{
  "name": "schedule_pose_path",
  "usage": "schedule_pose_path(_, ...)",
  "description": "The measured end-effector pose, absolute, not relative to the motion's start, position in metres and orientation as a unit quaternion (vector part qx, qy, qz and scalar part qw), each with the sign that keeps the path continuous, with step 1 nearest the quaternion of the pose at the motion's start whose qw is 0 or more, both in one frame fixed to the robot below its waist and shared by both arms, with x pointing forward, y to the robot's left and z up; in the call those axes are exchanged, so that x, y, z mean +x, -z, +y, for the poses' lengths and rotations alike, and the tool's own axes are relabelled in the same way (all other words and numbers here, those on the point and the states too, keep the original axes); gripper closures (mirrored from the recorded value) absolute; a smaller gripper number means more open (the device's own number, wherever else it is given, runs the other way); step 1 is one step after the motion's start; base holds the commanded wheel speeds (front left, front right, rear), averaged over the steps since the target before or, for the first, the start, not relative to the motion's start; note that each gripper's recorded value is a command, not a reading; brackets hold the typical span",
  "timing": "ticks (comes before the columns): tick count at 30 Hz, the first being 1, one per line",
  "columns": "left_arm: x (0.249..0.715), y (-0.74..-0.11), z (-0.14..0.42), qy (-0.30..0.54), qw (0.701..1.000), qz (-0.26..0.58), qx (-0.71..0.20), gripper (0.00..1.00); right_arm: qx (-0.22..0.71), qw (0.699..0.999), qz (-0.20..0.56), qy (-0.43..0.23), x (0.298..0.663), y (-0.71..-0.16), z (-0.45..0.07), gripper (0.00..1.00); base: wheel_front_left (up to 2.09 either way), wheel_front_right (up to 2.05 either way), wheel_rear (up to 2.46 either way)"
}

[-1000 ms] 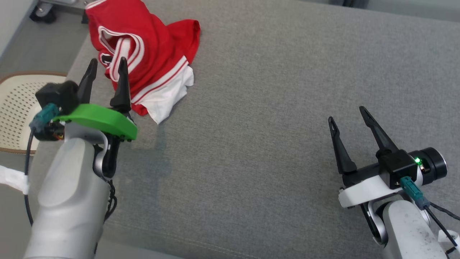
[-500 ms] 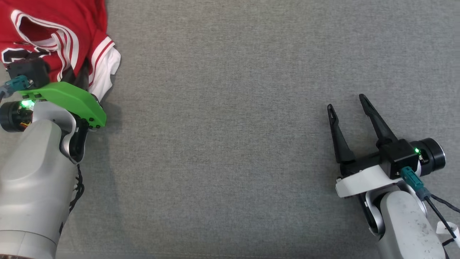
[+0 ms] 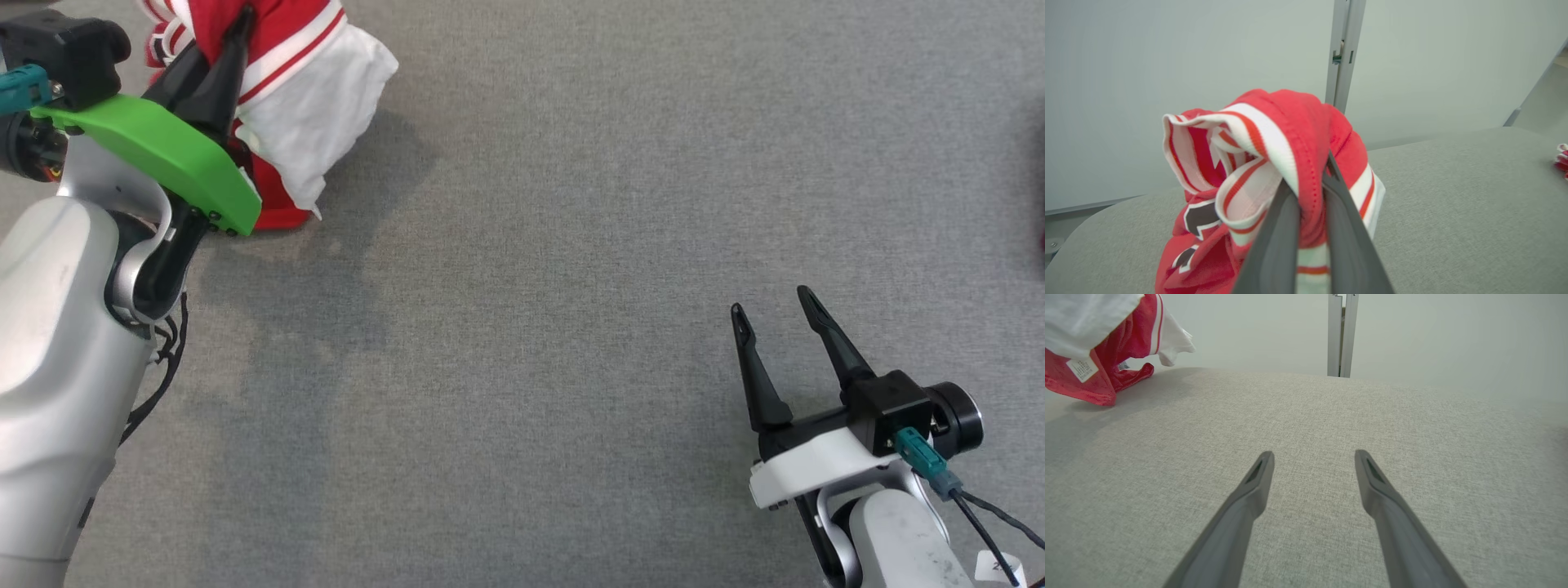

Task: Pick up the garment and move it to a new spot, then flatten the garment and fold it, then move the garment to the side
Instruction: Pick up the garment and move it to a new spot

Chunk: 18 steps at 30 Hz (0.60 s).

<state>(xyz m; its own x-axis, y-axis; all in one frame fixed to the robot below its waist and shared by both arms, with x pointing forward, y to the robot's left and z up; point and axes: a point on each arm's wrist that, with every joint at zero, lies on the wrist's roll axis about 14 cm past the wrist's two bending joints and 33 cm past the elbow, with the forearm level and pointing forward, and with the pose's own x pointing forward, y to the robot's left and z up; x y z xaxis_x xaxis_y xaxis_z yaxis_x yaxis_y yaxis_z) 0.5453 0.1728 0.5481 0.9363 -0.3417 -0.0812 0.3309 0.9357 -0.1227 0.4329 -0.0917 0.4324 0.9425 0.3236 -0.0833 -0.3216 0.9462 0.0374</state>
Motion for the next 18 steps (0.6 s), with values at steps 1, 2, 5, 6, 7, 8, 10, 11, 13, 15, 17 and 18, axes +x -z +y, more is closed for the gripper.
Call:
schedule_pose_path(1, 0.54, -0.561, 0.167, 0.184, 0.981, 0.044, -0.051, 1.0, 0.012, 0.986, 0.04, -0.162, 0.431, -0.437, -0.093, 0.0, 0.0, 0.0, 0.0)
schedule_pose_path(2, 0.533, -0.575, 0.158, 0.201, 0.977, 0.037, -0.055, 1.0, 0.015, 0.986, 0.035, -0.16, 0.428, -0.442, -0.094, 0.0, 0.0, 0.0, 0.0)
schedule_pose_path(5, 0.509, -0.61, 0.133, 0.249, 0.966, 0.021, -0.064, 1.0, 0.025, 0.988, 0.025, -0.149, 0.419, -0.453, -0.101, 0.0, 0.0, 0.0, 0.0)
schedule_pose_path(6, 0.498, -0.622, 0.121, 0.271, 0.96, 0.017, -0.071, 1.0, 0.027, 0.989, 0.022, -0.143, 0.416, -0.456, -0.105, 0.0, 0.0, 0.0, 0.0)
schedule_pose_path(7, 0.488, -0.632, 0.109, 0.293, 0.953, 0.013, -0.08, 1.0, 0.028, 0.99, 0.02, -0.138, 0.413, -0.458, -0.108, 0.0, 0.0, 0.0, 0.0)
schedule_pose_path(8, 0.477, -0.639, 0.096, 0.317, 0.945, 0.015, -0.086, 1.0, 0.029, 0.99, 0.019, -0.133, 0.41, -0.46, -0.111, 0.0, 0.0, 0.0, 0.0)
schedule_pose_path(10, 0.458, -0.649, 0.074, 0.358, 0.928, 0.021, -0.102, 1.0, 0.031, 0.992, 0.018, -0.123, 0.404, -0.462, -0.118, 0.0, 0.0, 0.0, 0.0)
schedule_pose_path(11, 0.447, -0.655, 0.061, 0.382, 0.916, 0.027, -0.116, 1.0, 0.032, 0.992, 0.015, -0.118, 0.403, -0.465, -0.122, 0.0, 0.0, 0.0, 0.0)
schedule_pose_path(13, 0.432, -0.659, 0.043, 0.417, 0.899, 0.04, -0.128, 1.0, 0.035, 0.993, 0.011, -0.108, 0.4, -0.468, -0.128, 0.0, 0.0, 0.0, 0.0)
schedule_pose_path(15, 0.418, -0.656, 0.025, 0.452, 0.879, 0.063, -0.14, 1.0, 0.038, 0.994, 0.008, -0.099, 0.397, -0.471, -0.134, 0.0, 0.0, 0.0, 0.0)
schedule_pose_path(17, 0.405, -0.646, 0.006, 0.486, 0.856, 0.095, -0.151, 1.0, 0.044, 0.995, 0.004, -0.087, 0.395, -0.475, -0.142, 0.0, 0.0, 0.0, 0.0)
schedule_pose_path(18, 0.401, -0.641, -0.002, 0.497, 0.847, 0.109, -0.157, 1.0, 0.045, 0.996, 0.002, -0.083, 0.393, -0.476, -0.144, 0.0, 0.0, 0.0, 0.0)
